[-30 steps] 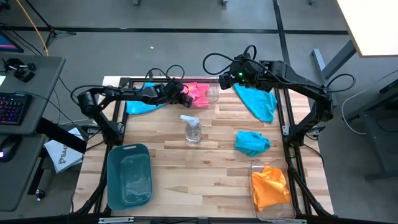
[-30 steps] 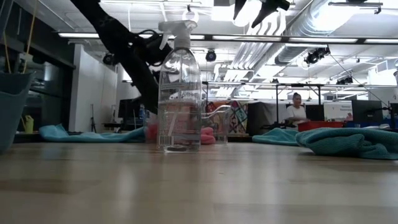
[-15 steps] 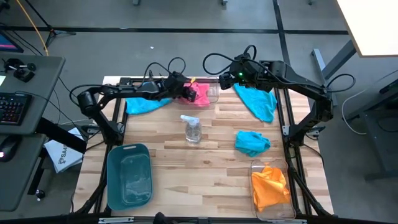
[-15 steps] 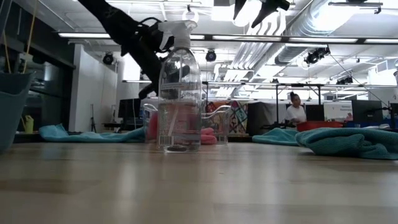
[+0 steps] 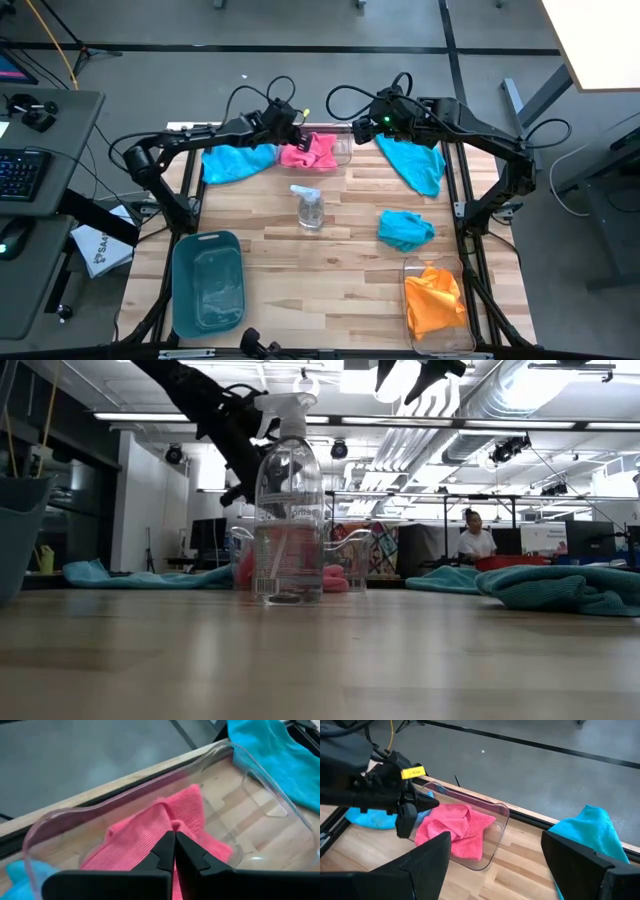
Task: Sort microfiber towel by color & place in baskets
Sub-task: Put the top left blue towel into the blue bin
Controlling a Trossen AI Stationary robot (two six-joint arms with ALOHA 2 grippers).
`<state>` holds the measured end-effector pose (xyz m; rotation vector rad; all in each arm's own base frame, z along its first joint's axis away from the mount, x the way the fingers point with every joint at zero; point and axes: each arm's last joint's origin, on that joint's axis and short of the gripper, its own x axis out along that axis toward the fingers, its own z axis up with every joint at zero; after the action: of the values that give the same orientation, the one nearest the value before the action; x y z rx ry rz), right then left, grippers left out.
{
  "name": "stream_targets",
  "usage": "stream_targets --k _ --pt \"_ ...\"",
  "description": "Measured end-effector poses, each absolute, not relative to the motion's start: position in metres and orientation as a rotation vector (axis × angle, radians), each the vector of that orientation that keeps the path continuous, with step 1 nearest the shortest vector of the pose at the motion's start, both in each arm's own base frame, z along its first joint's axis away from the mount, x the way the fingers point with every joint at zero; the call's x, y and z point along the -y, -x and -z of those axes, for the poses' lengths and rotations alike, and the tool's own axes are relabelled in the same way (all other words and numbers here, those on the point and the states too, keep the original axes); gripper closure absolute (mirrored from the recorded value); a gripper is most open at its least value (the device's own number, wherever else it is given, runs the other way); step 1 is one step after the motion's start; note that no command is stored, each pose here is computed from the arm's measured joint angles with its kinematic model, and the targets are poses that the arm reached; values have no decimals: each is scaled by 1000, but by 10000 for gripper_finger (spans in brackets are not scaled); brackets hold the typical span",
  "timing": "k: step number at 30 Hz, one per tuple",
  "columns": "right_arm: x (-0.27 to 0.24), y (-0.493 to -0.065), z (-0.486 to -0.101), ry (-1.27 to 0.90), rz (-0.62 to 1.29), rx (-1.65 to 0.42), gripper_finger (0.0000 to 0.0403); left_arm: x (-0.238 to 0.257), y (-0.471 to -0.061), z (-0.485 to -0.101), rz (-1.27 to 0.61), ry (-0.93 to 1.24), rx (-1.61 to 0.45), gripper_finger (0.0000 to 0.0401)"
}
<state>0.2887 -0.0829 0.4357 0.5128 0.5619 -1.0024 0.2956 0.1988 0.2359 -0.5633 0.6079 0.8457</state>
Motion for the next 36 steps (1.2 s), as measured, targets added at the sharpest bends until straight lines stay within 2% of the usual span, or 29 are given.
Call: stream_targets --k 6,11,15,24,29,36 --pt "83 -289 -436 -512 1003 -563 96 -198 -275 -264 -871 493 -577 401" --pt "83 -289 -436 -512 1003 -563 96 -185 -237 -286 -1035 403 -599 401" --pt "83 -289 -436 -505 1000 -567 96 -173 -207 -279 -1095 405 -601 401" --pt "83 -289 -436 -480 991 -579 96 -136 -161 -244 -943 576 -876 398" --pt "83 -288 -436 -470 988 -584 96 -123 -147 -230 -944 571 -979 365" --pt "83 -288 -436 -458 983 -590 96 -119 -144 -187 -903 615 -1056 288"
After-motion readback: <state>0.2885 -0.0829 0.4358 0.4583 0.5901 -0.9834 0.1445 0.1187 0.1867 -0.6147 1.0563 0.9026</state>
